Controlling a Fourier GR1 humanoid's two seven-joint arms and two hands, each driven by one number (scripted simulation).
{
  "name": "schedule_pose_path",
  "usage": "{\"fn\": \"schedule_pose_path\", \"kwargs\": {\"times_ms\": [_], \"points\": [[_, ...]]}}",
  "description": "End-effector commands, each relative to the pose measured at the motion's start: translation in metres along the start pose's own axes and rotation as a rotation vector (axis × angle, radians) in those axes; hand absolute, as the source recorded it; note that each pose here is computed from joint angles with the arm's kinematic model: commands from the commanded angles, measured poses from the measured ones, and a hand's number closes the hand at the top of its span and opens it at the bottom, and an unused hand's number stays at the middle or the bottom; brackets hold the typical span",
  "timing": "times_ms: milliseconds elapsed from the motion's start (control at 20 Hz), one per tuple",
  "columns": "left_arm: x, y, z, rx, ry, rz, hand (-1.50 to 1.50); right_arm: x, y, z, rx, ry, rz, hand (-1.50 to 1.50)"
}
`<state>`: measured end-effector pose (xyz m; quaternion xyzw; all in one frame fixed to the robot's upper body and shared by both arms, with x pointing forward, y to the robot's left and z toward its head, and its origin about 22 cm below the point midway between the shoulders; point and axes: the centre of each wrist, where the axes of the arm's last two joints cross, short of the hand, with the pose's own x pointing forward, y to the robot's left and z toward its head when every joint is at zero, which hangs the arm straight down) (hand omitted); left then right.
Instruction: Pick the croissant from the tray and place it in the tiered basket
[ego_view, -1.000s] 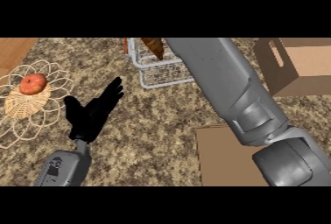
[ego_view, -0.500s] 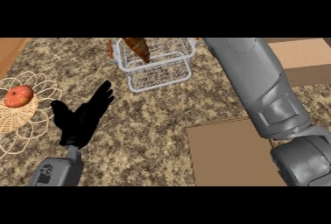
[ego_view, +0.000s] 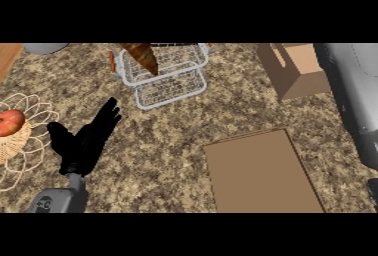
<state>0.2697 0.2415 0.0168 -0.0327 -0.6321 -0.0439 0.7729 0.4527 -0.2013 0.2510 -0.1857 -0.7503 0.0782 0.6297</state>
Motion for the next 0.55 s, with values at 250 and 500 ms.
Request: {"fn": "schedule_pose_path", "kwargs": {"times_ms": [250,500], "points": [[-0.010,0.003,0.007,0.009,-0.007,0.000,0.00,-0.040,-0.146,0.055,0.070,-0.009,0.027,-1.50],[0.006,0.011,-0.002,-0.020,-0.002,-0.009,0.00,-0.027,-0.228,0.097,0.014,-0.039,0.020,-1.50]]}}
